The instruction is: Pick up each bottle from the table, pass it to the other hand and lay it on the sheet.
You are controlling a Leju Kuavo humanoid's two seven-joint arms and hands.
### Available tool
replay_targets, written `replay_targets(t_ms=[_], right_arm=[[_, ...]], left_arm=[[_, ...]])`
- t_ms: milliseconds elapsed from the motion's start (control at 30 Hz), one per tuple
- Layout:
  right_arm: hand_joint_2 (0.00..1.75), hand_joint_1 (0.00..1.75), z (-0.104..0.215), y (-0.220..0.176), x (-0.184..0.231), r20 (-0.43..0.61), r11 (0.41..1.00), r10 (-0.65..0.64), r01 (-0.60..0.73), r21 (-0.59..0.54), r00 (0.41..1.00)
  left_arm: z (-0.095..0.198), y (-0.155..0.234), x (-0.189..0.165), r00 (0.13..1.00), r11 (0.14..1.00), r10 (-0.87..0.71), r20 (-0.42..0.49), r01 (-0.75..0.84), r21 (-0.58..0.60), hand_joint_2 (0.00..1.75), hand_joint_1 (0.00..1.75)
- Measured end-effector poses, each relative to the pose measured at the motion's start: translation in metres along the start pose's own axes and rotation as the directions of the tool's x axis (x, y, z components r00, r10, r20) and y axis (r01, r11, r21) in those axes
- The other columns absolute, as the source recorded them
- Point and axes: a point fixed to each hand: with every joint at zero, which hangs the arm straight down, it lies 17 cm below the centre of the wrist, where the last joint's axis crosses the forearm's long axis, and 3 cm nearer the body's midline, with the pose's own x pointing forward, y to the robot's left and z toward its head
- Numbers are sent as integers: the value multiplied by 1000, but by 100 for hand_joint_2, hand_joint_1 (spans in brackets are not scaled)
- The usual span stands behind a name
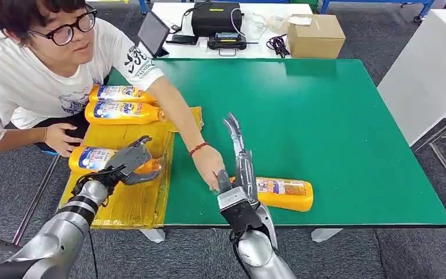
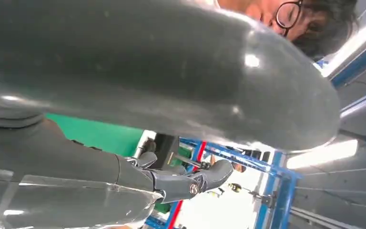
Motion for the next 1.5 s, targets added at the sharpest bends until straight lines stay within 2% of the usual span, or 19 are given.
replay_targets(t_ms=[267, 533, 633, 767, 833, 867, 900, 933, 967, 1033, 1100, 1167, 1233, 1500], right_arm=[[0, 0, 3, 3, -6, -14, 1000, 0, 0, 7, 1000], [0, 0, 1, 4, -10, -15, 1000, -2, 2, 10, 1000], [0, 0, 2, 4, -12, -19, 1000, -2, 2, 8, 1000], [0, 0, 3, 4, -14, -21, 1000, -3, 3, 7, 1000], [0, 0, 4, 3, -15, -24, 1000, 5, -5, 2, 1000], [175, 0, 4, 3, -16, -25, 1000, 13, -13, 0, 1000], [175, 0, 5, 3, -17, -26, 1000, 19, -19, -2, 999], [175, 0, 5, 3, -17, -27, 1000, 24, -24, -5, 999], [175, 0, 5, 3, -18, -28, 1000, 30, -30, -7, 999], [175, 0, 6, 2, -19, -31, 999, 35, -36, -8, 999], [175, 0, 7, 3, -21, -34, 999, 44, -44, -4, 998], [175, 0, 8, 6, -22, -33, 998, 67, -66, 6, 997], [175, 0, 10, 7, -27, -43, 993, 112, -111, 27, 993], [175, 0, 16, 7, -40, -62, 984, 167, -163, 66, 984]], left_arm=[[0, -1, 1, 999, 999, 32, -1, -32, -1, 0, 0], [3, -8, 11, 976, 972, 219, 21, -216, -96, 0, 0], [4, 0, 17, 956, 954, 289, 46, -284, -91, 0, 0], [7, 26, 32, 906, 919, 381, 184, -393, 30, 0, 0], [12, 50, 45, 849, 857, 446, 285, -496, 137, 0, 0], [15, 59, 51, 813, 816, 484, 324, -553, 170, 0, 0], [18, 67, 57, 779, 774, 511, 365, -601, 198, 0, 0], [22, 77, 63, 753, 740, 517, 407, -632, 230, 175, 0], [30, 90, 71, 738, 709, 488, 465, -647, 282, 175, 0], [52, 118, 83, 763, 664, 347, 545, -610, 433, 175, 0], [76, 144, 99, 792, 598, 215, 571, -569, 564, 175, 0], [100, 161, 111, 807, 533, 122, 578, -545, 648, 175, 0], [119, 171, 129, 791, 486, 72, 607, -559, 671, 175, 0], [150, 174, 165, 728, 460, 18, 685, -615, 641, 175, 0]])
